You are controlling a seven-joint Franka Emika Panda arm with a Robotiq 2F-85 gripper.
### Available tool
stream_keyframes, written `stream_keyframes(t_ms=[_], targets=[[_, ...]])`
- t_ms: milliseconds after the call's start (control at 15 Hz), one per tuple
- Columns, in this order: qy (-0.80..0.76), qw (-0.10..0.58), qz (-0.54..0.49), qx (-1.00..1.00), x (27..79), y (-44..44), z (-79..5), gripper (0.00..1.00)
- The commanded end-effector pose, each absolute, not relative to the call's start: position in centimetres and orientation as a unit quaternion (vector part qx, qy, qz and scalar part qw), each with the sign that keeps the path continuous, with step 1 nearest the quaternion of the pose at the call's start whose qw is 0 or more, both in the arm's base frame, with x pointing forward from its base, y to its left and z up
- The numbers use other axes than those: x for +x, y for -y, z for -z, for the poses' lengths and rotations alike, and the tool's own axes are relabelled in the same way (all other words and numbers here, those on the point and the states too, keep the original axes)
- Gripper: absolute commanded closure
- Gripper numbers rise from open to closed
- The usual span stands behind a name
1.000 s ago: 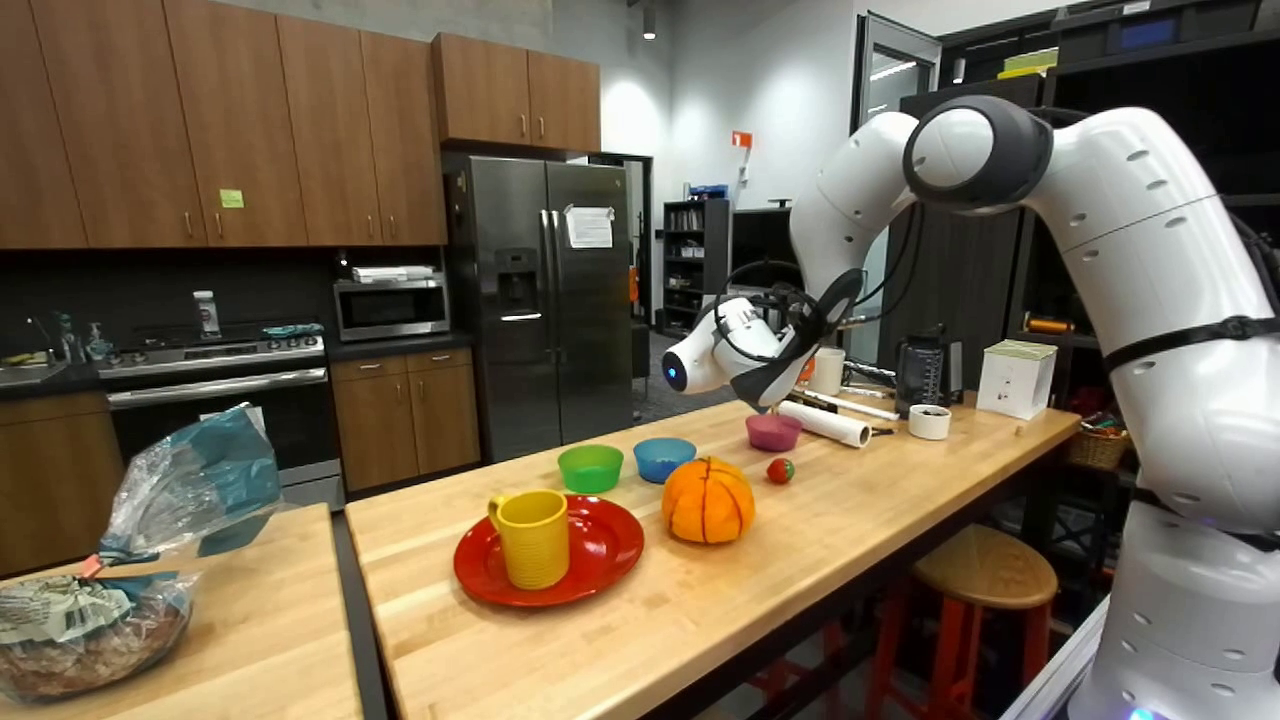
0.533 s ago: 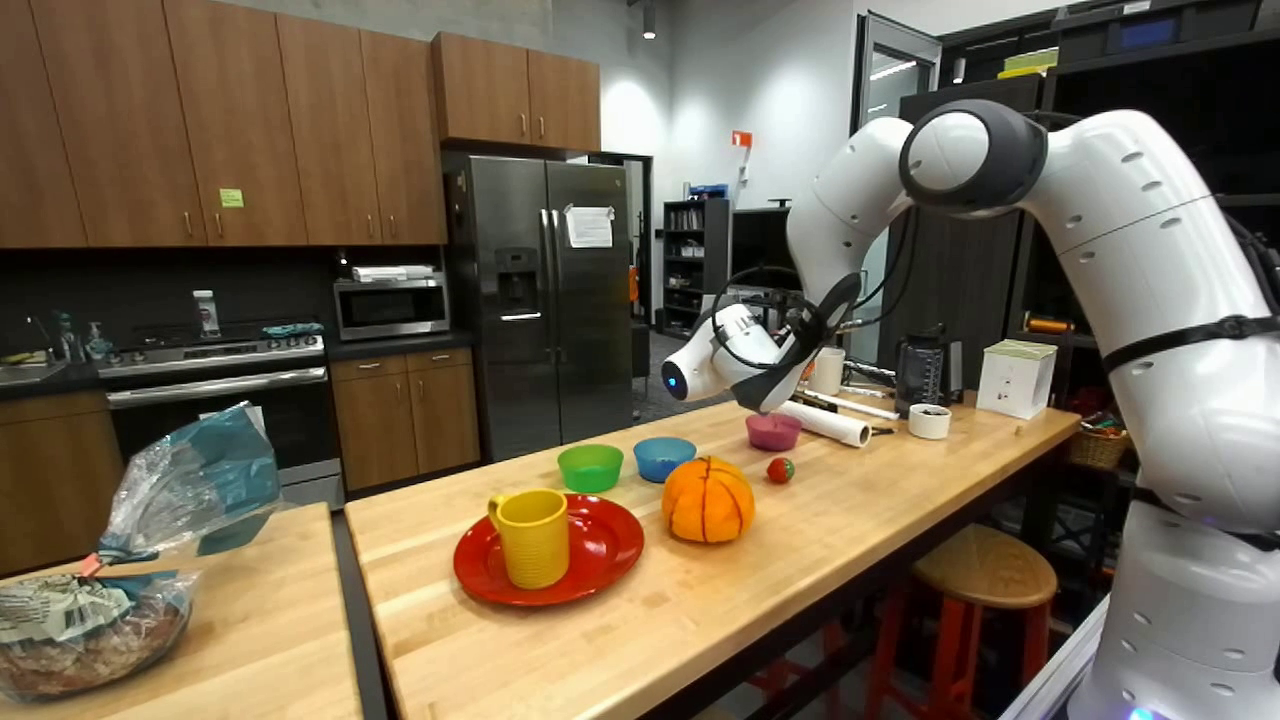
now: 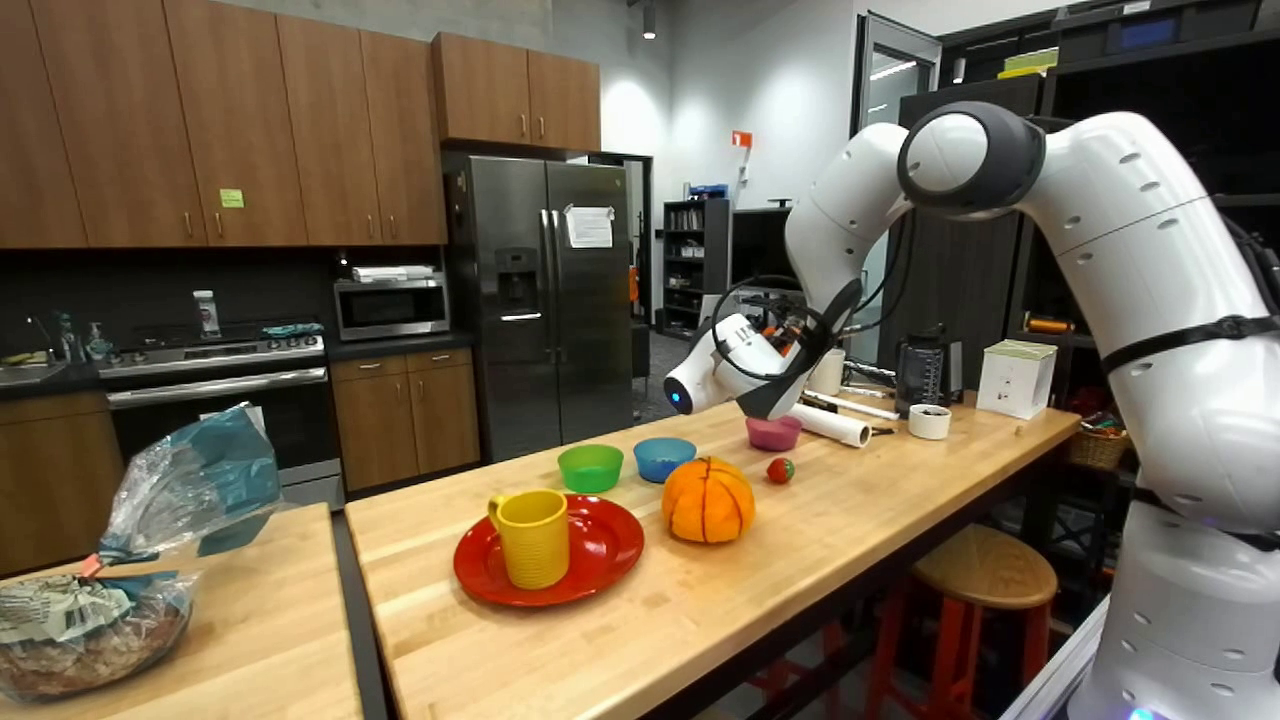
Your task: Pour the contents in the orange bowl into the purple bowl.
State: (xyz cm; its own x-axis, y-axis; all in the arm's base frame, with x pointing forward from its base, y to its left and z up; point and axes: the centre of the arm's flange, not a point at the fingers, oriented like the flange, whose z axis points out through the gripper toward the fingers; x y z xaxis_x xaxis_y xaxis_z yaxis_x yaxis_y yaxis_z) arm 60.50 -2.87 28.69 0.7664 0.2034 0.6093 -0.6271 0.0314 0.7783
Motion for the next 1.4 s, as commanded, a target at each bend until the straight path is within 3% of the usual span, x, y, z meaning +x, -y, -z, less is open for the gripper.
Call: stream_keyframes(t_ms=[0, 400, 1333], targets=[[0.16, 0.709, -0.311, 0.613, 59.5, 2.6, -28.8, 0.99], [0.211, 0.648, -0.296, 0.669, 59.8, 1.7, -30.1, 0.99], [0.323, 0.322, -0.288, 0.842, 62.5, -2.9, -35.2, 0.99]])
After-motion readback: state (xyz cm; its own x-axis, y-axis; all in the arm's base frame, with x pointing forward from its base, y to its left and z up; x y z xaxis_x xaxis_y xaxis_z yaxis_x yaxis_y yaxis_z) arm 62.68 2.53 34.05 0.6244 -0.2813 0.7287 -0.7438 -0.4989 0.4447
